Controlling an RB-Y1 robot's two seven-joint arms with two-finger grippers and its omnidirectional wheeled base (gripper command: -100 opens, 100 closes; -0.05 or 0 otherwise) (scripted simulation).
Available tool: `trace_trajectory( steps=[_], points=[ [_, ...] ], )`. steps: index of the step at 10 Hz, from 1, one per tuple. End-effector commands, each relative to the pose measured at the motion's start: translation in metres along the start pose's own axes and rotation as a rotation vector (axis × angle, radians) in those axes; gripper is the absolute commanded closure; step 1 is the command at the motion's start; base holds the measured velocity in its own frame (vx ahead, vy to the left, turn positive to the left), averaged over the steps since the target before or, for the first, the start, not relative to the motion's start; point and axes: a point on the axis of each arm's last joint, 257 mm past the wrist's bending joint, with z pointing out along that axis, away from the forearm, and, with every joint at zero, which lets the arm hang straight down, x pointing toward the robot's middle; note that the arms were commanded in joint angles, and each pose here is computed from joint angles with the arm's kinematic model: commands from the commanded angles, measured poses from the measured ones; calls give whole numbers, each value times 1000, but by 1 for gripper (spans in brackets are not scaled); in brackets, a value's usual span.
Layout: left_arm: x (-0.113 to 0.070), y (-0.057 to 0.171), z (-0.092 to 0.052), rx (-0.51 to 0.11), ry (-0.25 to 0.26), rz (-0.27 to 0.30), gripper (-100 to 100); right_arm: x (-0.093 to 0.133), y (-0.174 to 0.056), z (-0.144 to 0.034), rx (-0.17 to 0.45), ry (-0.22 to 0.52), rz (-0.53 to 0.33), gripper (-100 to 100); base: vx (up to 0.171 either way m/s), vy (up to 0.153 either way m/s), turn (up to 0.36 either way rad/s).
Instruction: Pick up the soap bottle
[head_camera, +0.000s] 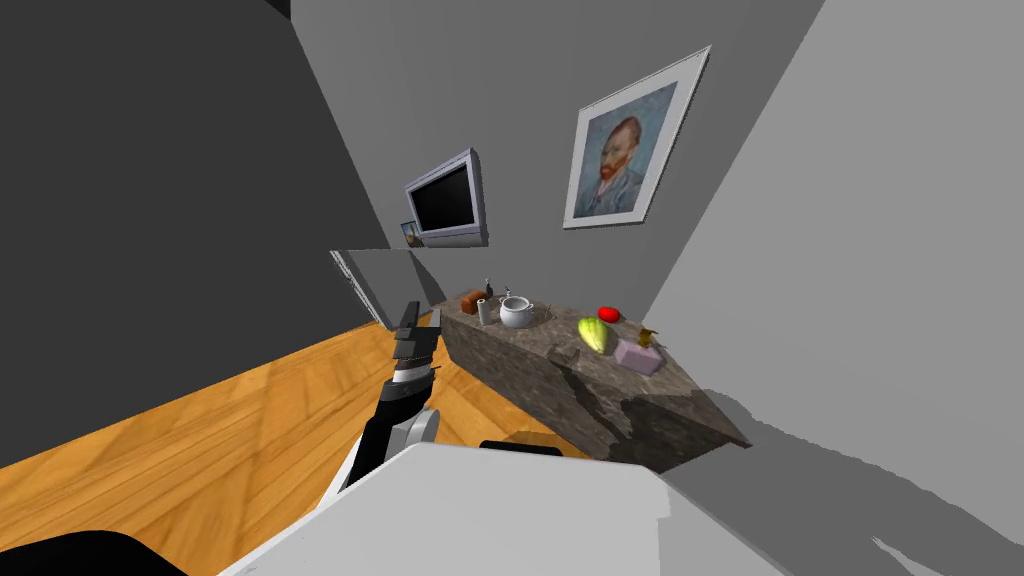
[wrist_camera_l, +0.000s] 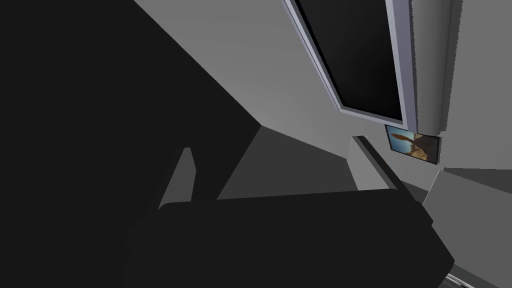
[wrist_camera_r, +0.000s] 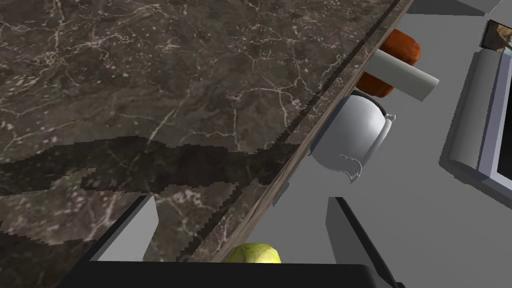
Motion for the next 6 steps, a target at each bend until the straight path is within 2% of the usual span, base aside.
trace_trajectory(
  steps=[1, 2, 3, 4, 5, 6],
  points=[
    [0, 0, 0, 0, 0, 0, 0, -3, -5, -7, 16, 21, -23, -100, 10, -13, 15],
    [0, 0, 0, 0, 0, 0, 0, 5, -25, -30, 77, 52, -55, -100, 24, -9, 312],
    [0, 0, 0, 0, 0, 0, 0, 1, -27, -34, 84, 72, -75, -100, 24, -18, 241],
    [0, 0, 0, 0, 0, 0, 0, 6, -45, -59, 144, 103, -103, -100, 31, -16, 323],
    [0, 0, 0, 0, 0, 0, 0, 1, -47, -63, 150, 124, -131, -100, 29, -21, 253],
    [0, 0, 0, 0, 0, 0, 0, -1, -48, -65, 152, 132, -138, -100, 15, -18, 31]
  ],
)
